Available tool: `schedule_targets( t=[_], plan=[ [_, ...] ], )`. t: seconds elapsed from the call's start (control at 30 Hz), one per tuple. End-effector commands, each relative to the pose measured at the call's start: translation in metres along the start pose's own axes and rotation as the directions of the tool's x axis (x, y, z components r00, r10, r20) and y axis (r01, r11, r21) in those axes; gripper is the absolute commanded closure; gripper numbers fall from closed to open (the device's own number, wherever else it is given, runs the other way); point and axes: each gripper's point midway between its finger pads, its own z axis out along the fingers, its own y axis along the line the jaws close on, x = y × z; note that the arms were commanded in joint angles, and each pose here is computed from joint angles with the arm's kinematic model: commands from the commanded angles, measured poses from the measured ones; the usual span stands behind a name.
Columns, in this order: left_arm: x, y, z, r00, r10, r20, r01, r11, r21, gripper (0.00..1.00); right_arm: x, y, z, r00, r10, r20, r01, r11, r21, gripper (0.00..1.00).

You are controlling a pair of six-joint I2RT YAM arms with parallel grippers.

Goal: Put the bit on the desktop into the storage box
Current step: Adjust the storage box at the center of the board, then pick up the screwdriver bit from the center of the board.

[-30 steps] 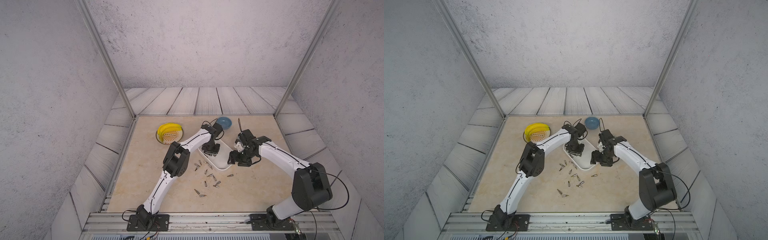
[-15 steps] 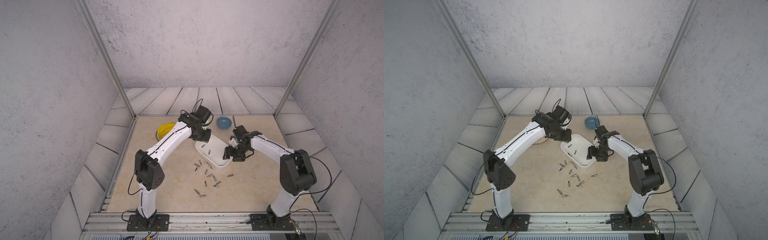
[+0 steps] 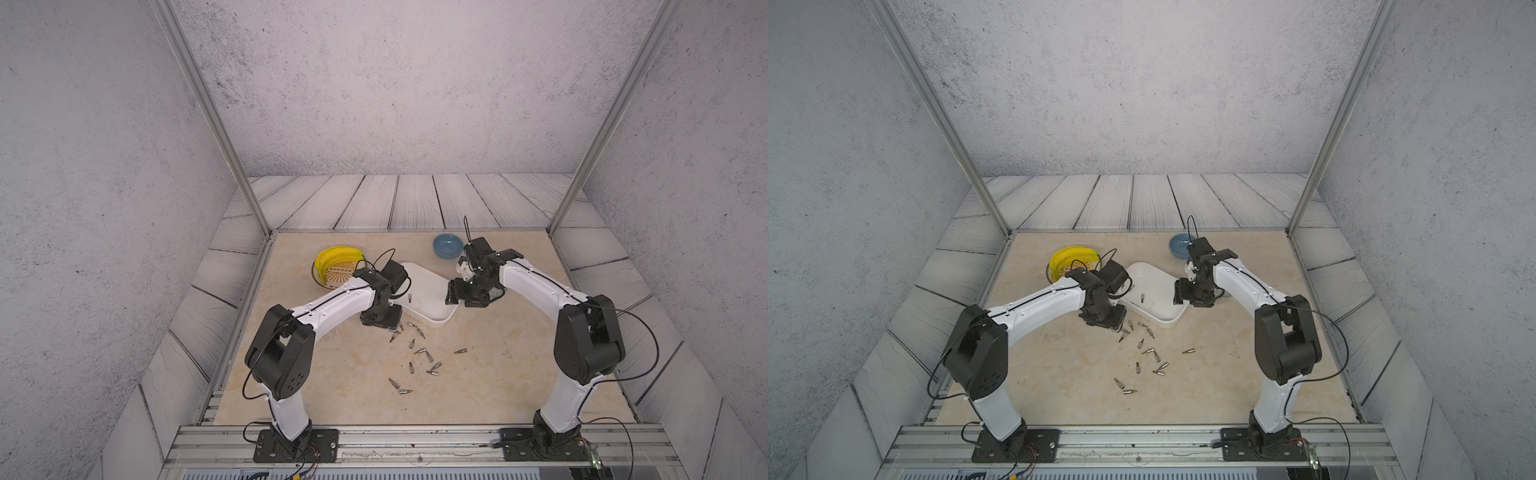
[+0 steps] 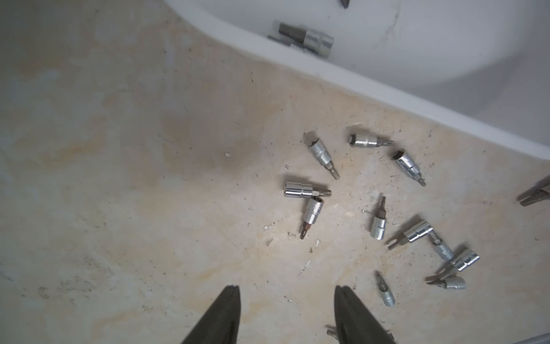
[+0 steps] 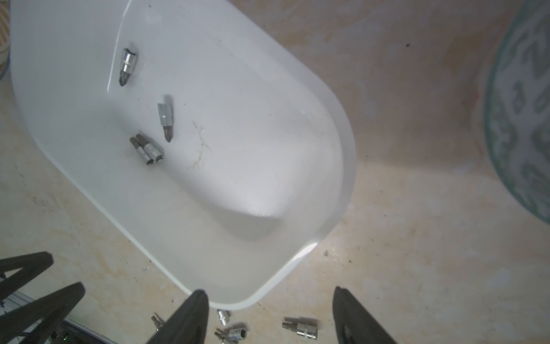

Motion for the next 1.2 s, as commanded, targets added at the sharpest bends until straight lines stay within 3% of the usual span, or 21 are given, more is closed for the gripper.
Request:
schedule_targets(
  t=[0.0, 0.4, 1.17],
  plan=[
    [-0.01, -0.007, -0.008, 0.996, 0.006, 0.091, -0.008, 1.0, 0.028, 0.43, 0.018, -0.008, -0.018, 1.0, -0.007, 0.011, 0.006, 0.999, 0.043, 0.29],
    [-0.004, -0.019, 0.026, 0.993, 0.093, 0.067, -0.096, 0.994, 0.045, 0.48, 0.06, -0.015, -0.013, 0.999, 0.004, -0.032, -0.003, 0.999, 0.042, 0.29],
    [-0.004, -0.023, 0.058, 0.992, 0.122, 0.01, -0.122, 0.992, 0.01, 0.56, 0.068, -0.019, -0.009, 0.999, 0.005, -0.048, -0.002, 0.999, 0.047, 0.29]
  ],
)
